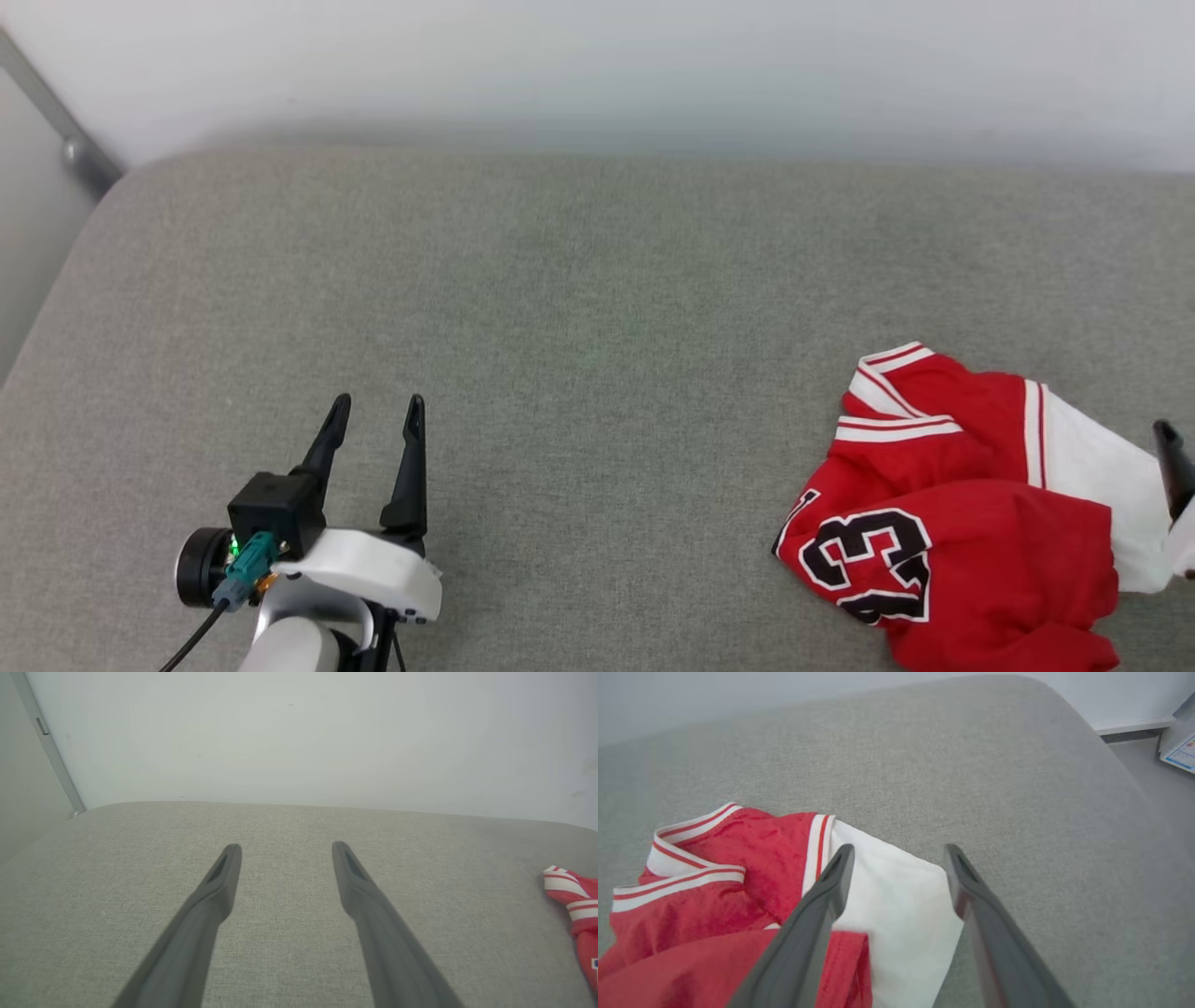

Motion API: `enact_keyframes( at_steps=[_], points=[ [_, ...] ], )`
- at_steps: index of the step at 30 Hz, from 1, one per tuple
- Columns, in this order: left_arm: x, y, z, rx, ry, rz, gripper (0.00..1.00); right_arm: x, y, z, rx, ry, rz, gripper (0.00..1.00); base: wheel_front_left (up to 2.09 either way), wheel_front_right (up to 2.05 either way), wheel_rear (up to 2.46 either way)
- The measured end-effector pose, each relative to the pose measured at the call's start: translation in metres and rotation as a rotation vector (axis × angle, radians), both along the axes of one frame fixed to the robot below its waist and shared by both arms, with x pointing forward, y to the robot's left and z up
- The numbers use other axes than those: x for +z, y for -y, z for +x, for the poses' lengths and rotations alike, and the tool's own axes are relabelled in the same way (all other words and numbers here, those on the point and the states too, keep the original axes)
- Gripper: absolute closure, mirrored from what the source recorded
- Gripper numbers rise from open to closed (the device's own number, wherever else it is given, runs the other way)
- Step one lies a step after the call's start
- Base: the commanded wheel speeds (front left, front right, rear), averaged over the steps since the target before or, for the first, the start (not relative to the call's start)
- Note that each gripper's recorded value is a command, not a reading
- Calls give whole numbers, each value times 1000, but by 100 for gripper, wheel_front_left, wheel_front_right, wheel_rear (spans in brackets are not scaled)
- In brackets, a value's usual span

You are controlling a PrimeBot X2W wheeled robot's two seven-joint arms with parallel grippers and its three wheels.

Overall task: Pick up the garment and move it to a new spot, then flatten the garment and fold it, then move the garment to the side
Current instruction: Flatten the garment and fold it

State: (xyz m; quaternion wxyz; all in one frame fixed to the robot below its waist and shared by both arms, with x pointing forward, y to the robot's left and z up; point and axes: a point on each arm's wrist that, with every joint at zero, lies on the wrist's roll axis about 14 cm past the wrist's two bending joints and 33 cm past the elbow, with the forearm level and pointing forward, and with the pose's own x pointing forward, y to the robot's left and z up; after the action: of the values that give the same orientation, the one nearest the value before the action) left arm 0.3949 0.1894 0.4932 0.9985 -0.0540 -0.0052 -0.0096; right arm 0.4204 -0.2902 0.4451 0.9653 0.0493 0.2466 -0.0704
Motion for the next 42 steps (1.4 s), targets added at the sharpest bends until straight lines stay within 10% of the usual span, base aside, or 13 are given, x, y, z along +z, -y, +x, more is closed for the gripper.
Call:
enact_keyframes(
  at_steps=[14, 28, 42],
  points=[
    [18, 5, -24, -19, 21, 19, 0, 89, -90, -26, 220, 466, -22, 0, 0, 0, 0],
    [17, 17, -30, -60, -2, 18, 0, 90, -116, -73, 248, 503, 2, 0, 0, 0, 0],
    [19, 166, 2, -554, -93, 48, 0, 93, -100, -75, 187, 500, 0, 0, 0, 0, 0]
  ],
)
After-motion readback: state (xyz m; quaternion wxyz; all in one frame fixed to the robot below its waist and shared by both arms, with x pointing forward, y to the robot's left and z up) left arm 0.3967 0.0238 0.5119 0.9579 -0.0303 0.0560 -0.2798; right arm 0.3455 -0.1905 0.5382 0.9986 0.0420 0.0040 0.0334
